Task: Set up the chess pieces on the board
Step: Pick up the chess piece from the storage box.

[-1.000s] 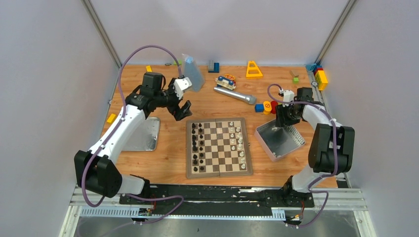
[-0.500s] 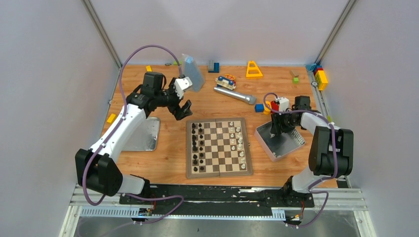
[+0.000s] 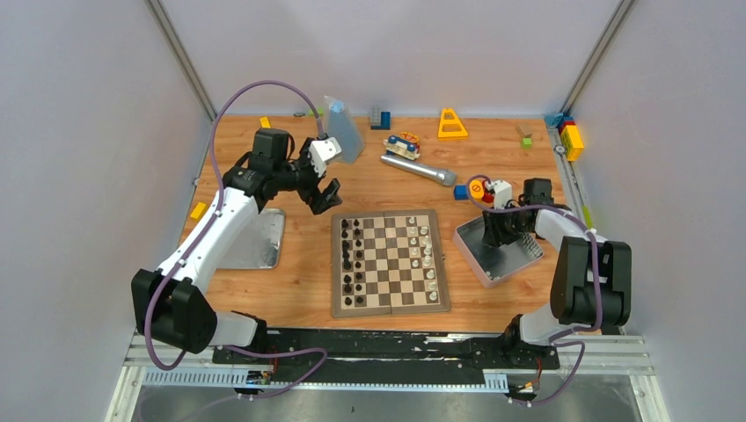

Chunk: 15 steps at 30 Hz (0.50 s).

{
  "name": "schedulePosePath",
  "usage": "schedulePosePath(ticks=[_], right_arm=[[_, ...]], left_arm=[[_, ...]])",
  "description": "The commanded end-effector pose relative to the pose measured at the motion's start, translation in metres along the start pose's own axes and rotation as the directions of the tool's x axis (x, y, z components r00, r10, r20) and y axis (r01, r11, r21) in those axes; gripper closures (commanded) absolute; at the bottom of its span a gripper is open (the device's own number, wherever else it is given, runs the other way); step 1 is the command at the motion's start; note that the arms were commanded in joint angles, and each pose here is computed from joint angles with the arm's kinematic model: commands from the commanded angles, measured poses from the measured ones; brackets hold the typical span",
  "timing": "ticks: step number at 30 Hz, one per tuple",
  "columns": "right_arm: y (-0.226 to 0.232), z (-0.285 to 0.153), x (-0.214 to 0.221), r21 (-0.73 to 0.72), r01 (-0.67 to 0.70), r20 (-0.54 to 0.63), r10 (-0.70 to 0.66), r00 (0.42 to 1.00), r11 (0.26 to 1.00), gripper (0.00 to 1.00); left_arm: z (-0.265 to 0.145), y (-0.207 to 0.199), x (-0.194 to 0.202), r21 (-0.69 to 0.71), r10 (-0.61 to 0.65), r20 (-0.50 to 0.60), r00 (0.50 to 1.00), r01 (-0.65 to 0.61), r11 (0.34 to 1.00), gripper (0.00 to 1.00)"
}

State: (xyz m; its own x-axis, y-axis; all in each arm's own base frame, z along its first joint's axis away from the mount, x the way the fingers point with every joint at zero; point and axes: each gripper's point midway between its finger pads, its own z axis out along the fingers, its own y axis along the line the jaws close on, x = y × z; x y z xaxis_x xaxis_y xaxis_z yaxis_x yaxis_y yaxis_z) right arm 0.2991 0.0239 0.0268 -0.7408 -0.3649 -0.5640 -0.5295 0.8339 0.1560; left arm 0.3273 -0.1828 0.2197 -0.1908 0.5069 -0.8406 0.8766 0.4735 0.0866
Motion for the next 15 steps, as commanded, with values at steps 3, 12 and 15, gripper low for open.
schedulePosePath(ticks=[3,12,15], right_arm=[[0.005,-0.008,0.004,0.021,0.051,-0.01,-0.051,0.999,0.998,0.63],[-0.005,-0.01,0.014,0.087,0.076,-0.041,-0.072,0.997,0.993,0.64],[-0.005,-0.01,0.015,0.092,0.074,-0.044,-0.07,0.997,0.993,0.67]], left_arm=[[-0.011,0.001,-0.016,-0.022,0.049,0.057,0.997,-0.048,0.999,0.0],[-0.012,0.0,-0.015,-0.021,0.051,0.058,0.997,-0.05,0.999,0.0],[-0.011,-0.001,-0.015,-0.017,0.047,0.061,0.997,-0.047,0.999,0.0]])
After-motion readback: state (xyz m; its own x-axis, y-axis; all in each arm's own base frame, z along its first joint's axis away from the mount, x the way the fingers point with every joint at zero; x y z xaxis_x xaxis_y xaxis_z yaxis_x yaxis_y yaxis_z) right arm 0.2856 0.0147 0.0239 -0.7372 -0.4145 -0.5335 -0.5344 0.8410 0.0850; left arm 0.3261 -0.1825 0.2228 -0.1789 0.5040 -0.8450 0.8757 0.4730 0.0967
